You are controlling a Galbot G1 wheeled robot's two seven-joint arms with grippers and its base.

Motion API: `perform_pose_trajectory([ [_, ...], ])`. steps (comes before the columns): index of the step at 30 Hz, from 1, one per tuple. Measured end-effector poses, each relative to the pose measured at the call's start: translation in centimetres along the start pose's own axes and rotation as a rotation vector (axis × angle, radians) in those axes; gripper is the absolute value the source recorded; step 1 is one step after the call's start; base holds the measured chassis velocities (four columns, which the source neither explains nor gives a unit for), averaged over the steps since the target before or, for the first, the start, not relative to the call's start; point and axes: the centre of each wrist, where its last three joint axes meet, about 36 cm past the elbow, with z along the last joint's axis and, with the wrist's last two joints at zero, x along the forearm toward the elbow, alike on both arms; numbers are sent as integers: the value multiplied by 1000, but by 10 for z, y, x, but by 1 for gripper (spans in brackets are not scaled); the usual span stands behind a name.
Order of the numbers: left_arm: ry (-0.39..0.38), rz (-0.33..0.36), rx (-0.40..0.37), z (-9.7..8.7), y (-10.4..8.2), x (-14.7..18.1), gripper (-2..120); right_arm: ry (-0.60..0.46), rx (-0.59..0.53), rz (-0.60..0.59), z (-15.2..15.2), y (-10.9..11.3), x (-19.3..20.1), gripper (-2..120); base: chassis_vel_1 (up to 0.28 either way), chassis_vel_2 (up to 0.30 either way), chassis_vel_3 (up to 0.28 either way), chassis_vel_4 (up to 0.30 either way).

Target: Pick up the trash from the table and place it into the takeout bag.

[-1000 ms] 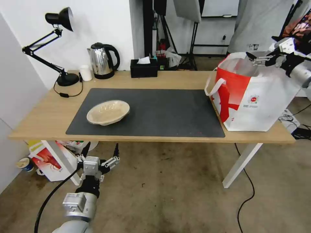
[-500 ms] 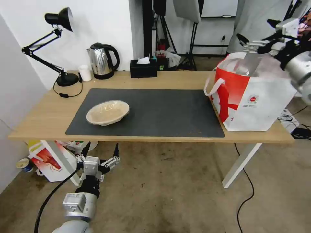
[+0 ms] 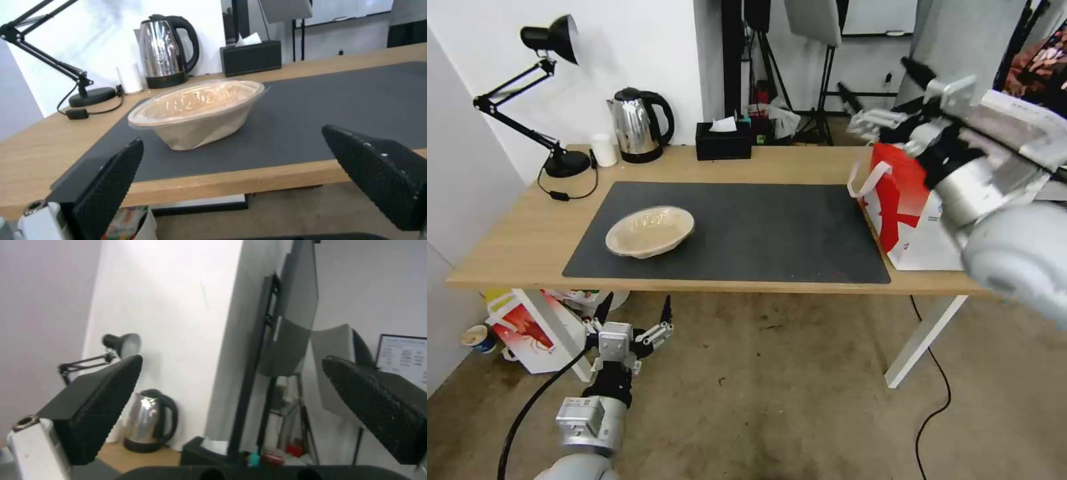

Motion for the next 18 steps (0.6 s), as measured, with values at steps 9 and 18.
perform_pose_trajectory([
  [9, 0, 0, 0, 0, 0, 0, 100, -46, -42, -3, 35, 29, 39, 100, 0, 0, 0, 0],
  [18, 0, 0, 0, 0, 0, 0, 100, -121, -98, 94, 68, 64, 80, 100, 0, 0, 0, 0],
])
